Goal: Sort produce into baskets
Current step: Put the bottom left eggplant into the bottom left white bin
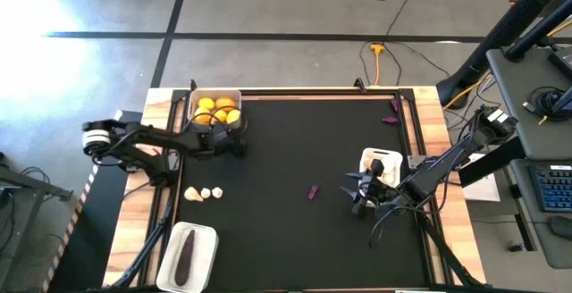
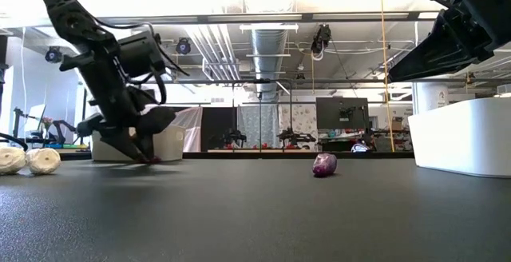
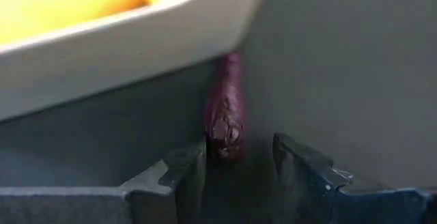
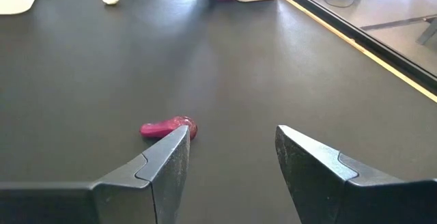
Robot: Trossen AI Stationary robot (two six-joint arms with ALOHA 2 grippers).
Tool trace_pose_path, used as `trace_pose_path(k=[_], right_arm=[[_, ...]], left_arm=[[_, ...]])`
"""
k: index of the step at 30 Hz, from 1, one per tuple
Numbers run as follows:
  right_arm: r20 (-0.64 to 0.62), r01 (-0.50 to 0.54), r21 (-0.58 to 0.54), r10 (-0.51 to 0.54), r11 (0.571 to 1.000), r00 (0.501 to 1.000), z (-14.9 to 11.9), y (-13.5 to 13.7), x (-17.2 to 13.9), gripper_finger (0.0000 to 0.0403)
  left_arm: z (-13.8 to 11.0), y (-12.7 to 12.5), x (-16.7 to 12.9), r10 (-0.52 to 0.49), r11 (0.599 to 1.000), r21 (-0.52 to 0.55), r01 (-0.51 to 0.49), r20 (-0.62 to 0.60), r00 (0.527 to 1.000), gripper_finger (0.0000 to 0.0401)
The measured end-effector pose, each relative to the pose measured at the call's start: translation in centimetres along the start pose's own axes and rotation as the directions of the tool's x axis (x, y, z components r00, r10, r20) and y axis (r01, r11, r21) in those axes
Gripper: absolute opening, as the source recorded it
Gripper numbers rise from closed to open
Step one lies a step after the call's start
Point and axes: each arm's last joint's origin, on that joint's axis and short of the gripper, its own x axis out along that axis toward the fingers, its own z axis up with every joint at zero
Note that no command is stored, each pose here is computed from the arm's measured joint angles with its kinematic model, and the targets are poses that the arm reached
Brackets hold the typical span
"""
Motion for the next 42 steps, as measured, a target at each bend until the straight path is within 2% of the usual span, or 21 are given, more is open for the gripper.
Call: trace_pose_path(k=[3,8,16,19,22,29,35,38,40,42], right_arm=[[0.000,0.000,0.000,0.000,1.000,1.000,0.0,0.0,0.0,0.0210],[0.000,0.000,0.000,0.000,1.000,1.000,0.0,0.0,0.0,0.0210],[0.000,0.000,0.000,0.000,1.000,1.000,0.0,0.0,0.0,0.0210],[0.000,0.000,0.000,0.000,1.000,1.000,0.0,0.0,0.0,0.0210],[0.000,0.000,0.000,0.000,1.000,1.000,0.0,0.0,0.0,0.0210],[-0.001,0.000,0.000,0.000,1.000,1.000,0.0,0.0,0.0,0.0210],[-0.008,-0.008,0.000,0.008,1.000,1.000,-0.1,0.0,0.0,0.0210],[-0.020,-0.019,0.000,0.019,1.000,1.000,-0.2,0.0,0.0,0.0210],[-0.027,-0.022,-0.005,0.022,1.000,0.999,-0.4,-0.1,0.1,0.0210],[-0.031,-0.020,-0.005,0.020,1.000,0.999,-0.6,-0.2,0.1,0.0210]], left_arm=[[0.2,-0.8,0.0,-0.036,0.999,0.014,0.036,-0.023,0.999,0.0155],[0.3,-1.5,0.4,-0.026,1.000,-0.006,0.026,-0.032,0.999,0.0155],[0.0,-2.1,2.0,0.093,0.994,-0.065,-0.091,0.030,0.995,0.0155],[0.2,-2.6,2.4,0.117,0.993,-0.033,-0.115,0.040,0.992,0.0148],[0.5,-3.1,2.6,0.127,0.992,0.000,-0.127,0.035,0.991,0.0119],[1.0,-4.1,2.0,0.129,0.991,0.033,-0.130,0.011,0.992,0.0017],[0.3,-6.5,-1.7,0.072,0.984,0.168,-0.062,-0.058,0.996,0.0012],[-0.9,-8.8,-5.2,-0.024,0.975,0.221,0.039,-0.072,0.997,0.0008],[-1.8,-10.6,-8.1,-0.112,0.952,0.279,0.129,-0.076,0.991,0.0006],[-3.1,-12.0,-11.3,-0.190,0.909,0.360,0.211,-0.094,0.977,0.0005]])
